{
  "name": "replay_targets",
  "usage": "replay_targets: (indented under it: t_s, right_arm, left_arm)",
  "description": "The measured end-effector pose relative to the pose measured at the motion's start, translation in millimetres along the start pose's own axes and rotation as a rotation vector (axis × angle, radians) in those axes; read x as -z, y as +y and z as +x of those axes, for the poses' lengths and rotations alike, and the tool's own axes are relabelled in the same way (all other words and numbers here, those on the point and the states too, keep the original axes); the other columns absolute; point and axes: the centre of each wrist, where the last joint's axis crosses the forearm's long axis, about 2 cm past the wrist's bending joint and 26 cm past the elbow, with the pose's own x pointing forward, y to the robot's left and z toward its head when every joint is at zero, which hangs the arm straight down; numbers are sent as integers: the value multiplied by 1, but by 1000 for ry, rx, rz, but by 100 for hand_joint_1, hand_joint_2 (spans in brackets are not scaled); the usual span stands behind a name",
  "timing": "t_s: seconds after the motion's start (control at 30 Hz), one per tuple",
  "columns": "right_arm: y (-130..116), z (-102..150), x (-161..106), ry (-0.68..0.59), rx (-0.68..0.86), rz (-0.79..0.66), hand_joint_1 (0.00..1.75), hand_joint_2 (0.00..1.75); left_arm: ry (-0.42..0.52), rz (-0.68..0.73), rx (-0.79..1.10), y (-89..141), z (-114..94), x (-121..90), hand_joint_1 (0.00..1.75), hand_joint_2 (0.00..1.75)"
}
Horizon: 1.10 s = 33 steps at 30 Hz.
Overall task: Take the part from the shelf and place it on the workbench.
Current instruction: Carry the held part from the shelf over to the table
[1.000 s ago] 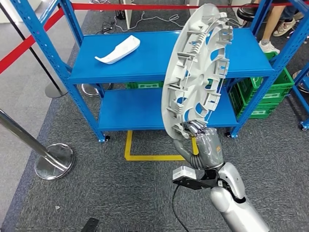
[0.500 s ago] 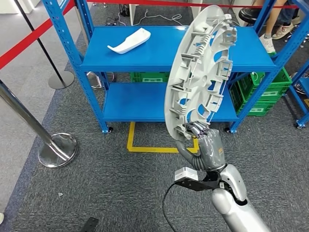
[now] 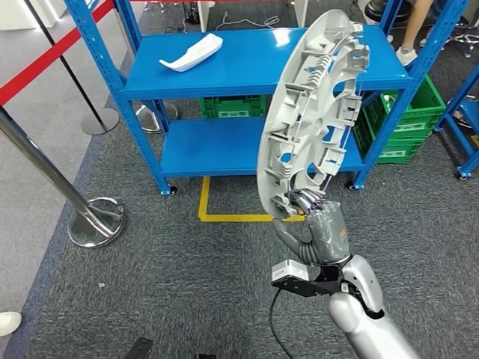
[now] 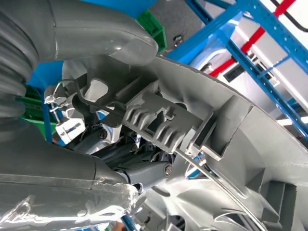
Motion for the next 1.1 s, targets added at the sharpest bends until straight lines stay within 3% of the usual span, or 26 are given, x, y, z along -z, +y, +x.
replay_targets:
  t_s: [1.1]
  right_arm:
    - [-4, -1, -2, 11, 17, -28, 175, 175]
  left_arm:
    - [0, 7, 0, 2, 0, 0, 0, 175]
